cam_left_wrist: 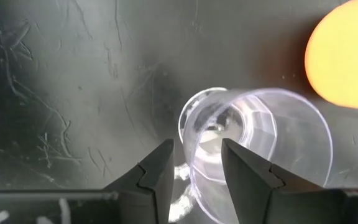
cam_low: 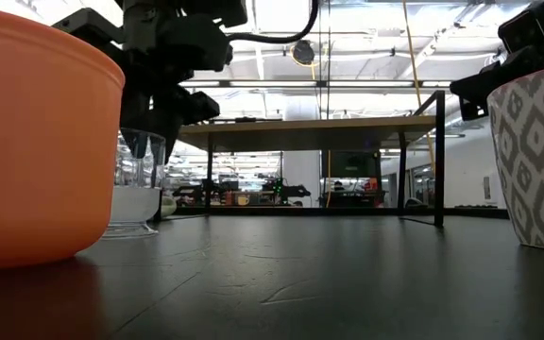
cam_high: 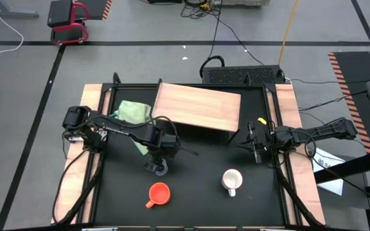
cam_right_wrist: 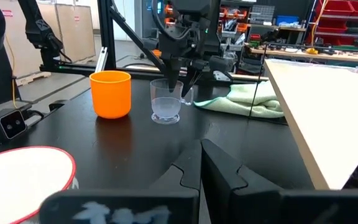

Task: Stack small to large cups/mugs on shelf
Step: Put the transparent mug on the shelf

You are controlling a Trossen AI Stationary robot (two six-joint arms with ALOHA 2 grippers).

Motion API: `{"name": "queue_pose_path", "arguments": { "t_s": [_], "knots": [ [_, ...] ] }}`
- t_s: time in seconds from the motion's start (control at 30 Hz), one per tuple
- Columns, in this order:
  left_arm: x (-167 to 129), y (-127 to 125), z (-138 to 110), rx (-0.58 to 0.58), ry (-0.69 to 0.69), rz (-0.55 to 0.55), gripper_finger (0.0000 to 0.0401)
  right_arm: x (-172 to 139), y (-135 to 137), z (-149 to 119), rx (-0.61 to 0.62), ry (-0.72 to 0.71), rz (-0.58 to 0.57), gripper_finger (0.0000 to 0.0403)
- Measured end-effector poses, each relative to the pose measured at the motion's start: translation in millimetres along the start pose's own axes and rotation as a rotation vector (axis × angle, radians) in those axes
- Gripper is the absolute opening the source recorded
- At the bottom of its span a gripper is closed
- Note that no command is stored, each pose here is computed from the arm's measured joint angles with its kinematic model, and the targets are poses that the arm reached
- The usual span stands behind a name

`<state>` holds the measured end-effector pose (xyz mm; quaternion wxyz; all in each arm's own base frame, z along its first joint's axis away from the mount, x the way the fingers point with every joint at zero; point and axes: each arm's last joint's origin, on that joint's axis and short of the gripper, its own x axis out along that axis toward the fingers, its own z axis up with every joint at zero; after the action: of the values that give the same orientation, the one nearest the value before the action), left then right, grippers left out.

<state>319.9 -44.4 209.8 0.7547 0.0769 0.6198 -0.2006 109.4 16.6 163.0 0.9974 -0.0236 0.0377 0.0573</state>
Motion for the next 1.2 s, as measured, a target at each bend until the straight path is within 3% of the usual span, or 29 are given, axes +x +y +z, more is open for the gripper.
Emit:
{"name": "queue_pose_path", "arguments": {
  "t_s": [0.57,0.9,1.2],
  "knots": [
    [-2.3,8.0,-3.0,-0.028,0.010,0.010,0.0136,0.0,0.0,0.3,-0.003,-0.003,0.000,0.0000],
    [-23.3,5.6,9.3,-0.018,-0.018,0.017,0.0136,0.0,0.0,0.3,-0.003,-0.003,0.000,0.0000],
    [-18.7,4.1,5.1,-0.053,0.011,0.005,0.0136,0.0,0.0,0.3,-0.004,-0.003,0.000,0.0000]
  ]
}}
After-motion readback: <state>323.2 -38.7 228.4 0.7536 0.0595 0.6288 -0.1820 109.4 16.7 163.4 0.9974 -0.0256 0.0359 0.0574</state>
